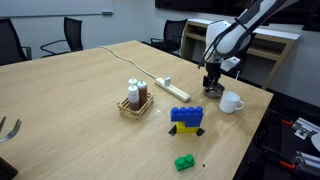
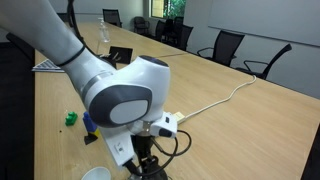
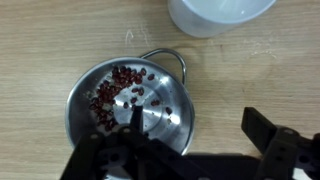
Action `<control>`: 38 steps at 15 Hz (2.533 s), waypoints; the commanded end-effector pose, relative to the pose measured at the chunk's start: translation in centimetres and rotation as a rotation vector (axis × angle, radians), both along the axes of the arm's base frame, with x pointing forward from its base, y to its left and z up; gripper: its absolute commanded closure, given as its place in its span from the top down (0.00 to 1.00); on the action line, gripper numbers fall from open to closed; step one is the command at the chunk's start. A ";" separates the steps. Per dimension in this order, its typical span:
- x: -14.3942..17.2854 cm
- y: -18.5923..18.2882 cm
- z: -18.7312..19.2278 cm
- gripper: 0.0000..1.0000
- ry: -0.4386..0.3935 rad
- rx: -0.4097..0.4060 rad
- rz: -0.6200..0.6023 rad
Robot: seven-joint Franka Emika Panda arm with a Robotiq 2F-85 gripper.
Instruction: Move the pot to the left
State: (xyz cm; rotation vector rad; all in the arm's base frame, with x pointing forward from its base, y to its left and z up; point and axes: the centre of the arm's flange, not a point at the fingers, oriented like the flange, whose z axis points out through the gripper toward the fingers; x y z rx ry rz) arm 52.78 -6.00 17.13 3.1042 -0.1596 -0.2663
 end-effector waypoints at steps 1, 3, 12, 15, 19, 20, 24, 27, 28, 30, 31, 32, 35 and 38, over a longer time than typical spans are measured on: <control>1.7 0.4 -1.2 1.00 -0.062 -0.053 0.011; 2.3 0.6 -1.9 1.00 -0.070 -0.070 0.023; 1.6 0.8 -2.4 0.57 -0.062 -0.156 -0.025; 1.6 1.1 -2.2 0.38 -0.062 -0.172 -0.038; 1.4 0.6 -1.9 0.10 -0.075 -0.265 -0.104; 1.4 0.4 -1.7 0.02 -0.073 -0.283 -0.121; 1.4 0.0 -1.0 0.00 -0.077 -0.327 -0.174; 1.5 -0.1 -0.4 0.01 -0.084 -0.337 -0.185; 1.7 0.1 -0.1 0.01 -0.085 -0.328 -0.183; 2.0 0.5 0.7 0.01 -0.093 -0.318 -0.173; 2.2 0.9 1.1 0.01 -0.093 -0.306 -0.159; 2.5 1.6 1.5 0.01 -0.100 -0.281 -0.124; 3.4 4.2 2.5 0.01 -0.119 -0.257 -0.016; 4.3 7.3 3.2 0.01 -0.118 -0.227 0.129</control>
